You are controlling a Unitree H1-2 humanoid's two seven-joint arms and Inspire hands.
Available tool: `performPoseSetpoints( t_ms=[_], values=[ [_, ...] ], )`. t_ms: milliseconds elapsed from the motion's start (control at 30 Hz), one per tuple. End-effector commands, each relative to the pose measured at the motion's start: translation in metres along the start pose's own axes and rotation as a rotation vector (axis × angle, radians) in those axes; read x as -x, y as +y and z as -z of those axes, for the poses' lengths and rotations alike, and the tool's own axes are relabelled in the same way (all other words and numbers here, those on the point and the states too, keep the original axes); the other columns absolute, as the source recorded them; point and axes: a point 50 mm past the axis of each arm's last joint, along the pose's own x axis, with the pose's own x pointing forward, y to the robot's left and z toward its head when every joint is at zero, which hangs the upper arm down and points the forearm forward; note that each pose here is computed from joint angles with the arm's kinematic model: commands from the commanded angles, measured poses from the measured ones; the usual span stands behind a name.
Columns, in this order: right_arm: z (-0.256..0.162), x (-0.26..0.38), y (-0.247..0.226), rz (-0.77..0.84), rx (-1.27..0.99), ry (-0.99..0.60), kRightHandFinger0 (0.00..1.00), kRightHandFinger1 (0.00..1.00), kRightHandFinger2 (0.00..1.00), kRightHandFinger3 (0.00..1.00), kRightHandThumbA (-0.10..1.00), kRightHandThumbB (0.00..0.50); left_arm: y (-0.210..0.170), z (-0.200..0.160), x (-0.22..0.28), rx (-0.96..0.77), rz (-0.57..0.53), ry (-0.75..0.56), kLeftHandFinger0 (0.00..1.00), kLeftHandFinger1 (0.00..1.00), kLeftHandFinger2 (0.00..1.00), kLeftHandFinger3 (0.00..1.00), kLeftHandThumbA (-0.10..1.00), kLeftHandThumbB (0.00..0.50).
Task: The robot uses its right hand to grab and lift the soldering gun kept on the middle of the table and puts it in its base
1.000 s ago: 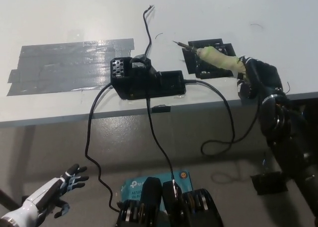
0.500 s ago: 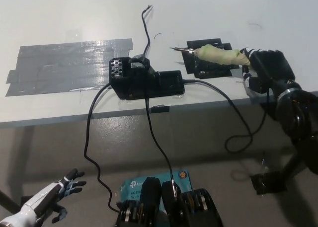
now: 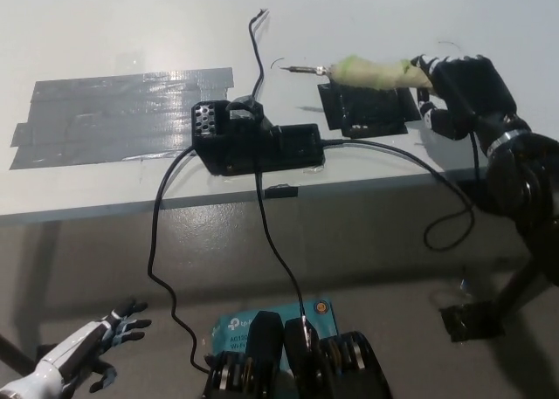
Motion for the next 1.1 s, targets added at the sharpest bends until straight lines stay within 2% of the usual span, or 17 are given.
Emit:
performPoseSetpoints(
  t_ms=[0,67,133,200,233,267,300,367,400,433,500,600,733,767,800,1000,1067],
  values=[
    [-0.02,-0.024,-0.059,0.112,0.021,-0.096,0.0,0.11,0.51,0.34,-0.1,0.001,0.01,-0.006,0.005,-0.027,-0.01,-0.017,0.9,0.94,0.95,0.98,1.0,0.135],
    [-0.023,-0.026,-0.059,0.11,0.007,-0.103,0.0,0.09,0.5,0.38,-0.1,0.003,0.008,-0.004,0.007,-0.024,-0.013,-0.012,0.9,0.95,0.96,0.98,1.0,0.14],
    [-0.027,-0.025,-0.059,0.11,0.012,-0.117,0.0,0.09,0.51,0.48,-0.1,0.0,0.008,-0.006,0.008,-0.031,-0.012,-0.01,0.91,0.96,0.97,0.99,1.0,0.13],
    [-0.029,-0.022,-0.057,0.125,0.02,-0.154,0.0,0.1,0.52,0.46,-0.1,0.009,0.009,-0.004,0.008,-0.024,-0.007,-0.022,0.9,0.95,0.97,0.99,1.0,0.13],
    [-0.03,-0.022,-0.056,0.117,0.03,-0.151,0.0,0.11,0.52,0.47,-0.1,0.029,0.009,-0.005,0.008,-0.026,-0.006,-0.022,0.9,0.96,0.97,0.98,1.0,0.123],
    [-0.034,-0.02,-0.058,0.105,0.041,-0.162,0.0,0.11,0.47,0.49,-0.1,0.097,0.01,-0.005,0.008,-0.03,-0.011,-0.023,0.88,0.94,0.96,0.98,1.0,0.091],
    [-0.035,-0.02,-0.058,0.103,0.042,-0.164,0.0,0.09,0.43,0.35,-0.1,0.097,0.01,-0.005,0.008,-0.029,-0.012,-0.023,0.88,0.94,0.96,0.97,1.0,0.089],
    [-0.035,-0.018,-0.058,0.097,0.058,-0.174,0.0,0.07,0.41,0.11,-0.1,0.03,0.01,-0.005,0.008,-0.021,-0.016,-0.016,0.88,0.94,0.96,0.98,1.0,0.111],
    [-0.032,-0.017,-0.056,0.103,0.064,-0.19,0.0,0.07,0.41,0.03,-0.1,0.011,0.009,-0.005,0.009,-0.022,-0.014,-0.017,0.89,0.94,0.96,0.98,1.0,0.126],
    [-0.03,-0.016,-0.056,0.112,0.07,-0.199,0.0,0.08,0.43,0.02,-0.1,0.015,0.009,-0.005,0.009,-0.021,-0.017,-0.015,0.9,0.95,0.96,0.98,1.0,0.132],
    [-0.03,-0.016,-0.056,0.111,0.068,-0.201,0.0,0.1,0.47,0.06,-0.1,0.002,0.01,-0.004,0.01,-0.025,-0.02,-0.018,0.9,0.95,0.96,0.98,1.0,0.144],
    [-0.025,-0.013,-0.058,0.098,0.053,-0.207,0.0,0.15,0.53,0.33,-0.1,0.0,0.01,-0.003,0.009,-0.018,-0.019,-0.014,0.9,0.94,0.96,0.98,1.0,0.155],
    [-0.022,-0.01,-0.062,0.106,0.073,-0.228,0.0,0.08,0.45,0.29,-0.1,0.007,0.013,-0.005,0.009,-0.024,-0.024,-0.013,0.89,0.94,0.96,0.97,1.0,0.132],
    [-0.021,-0.009,-0.062,0.107,0.08,-0.229,0.0,0.05,0.42,0.26,-0.1,0.033,0.013,-0.005,0.009,-0.027,-0.024,-0.012,0.89,0.94,0.96,0.98,1.0,0.118],
    [-0.02,-0.008,-0.064,0.106,0.077,-0.229,0.0,0.03,0.41,0.23,-0.1,0.068,0.013,-0.005,0.009,-0.028,-0.022,-0.014,0.89,0.95,0.96,0.98,1.0,0.123],
    [-0.018,-0.005,-0.066,0.108,0.078,-0.234,0.0,0.0,0.37,0.12,-0.1,0.099,0.013,-0.004,0.01,-0.033,-0.021,-0.011,0.89,0.95,0.97,0.99,1.0,0.142],
    [-0.018,-0.004,-0.066,0.101,0.088,-0.229,0.0,0.0,0.38,0.15,-0.1,0.111,0.013,-0.004,0.01,-0.03,-0.021,-0.013,0.91,0.95,0.96,1.0,1.0,0.16]
  ],
)
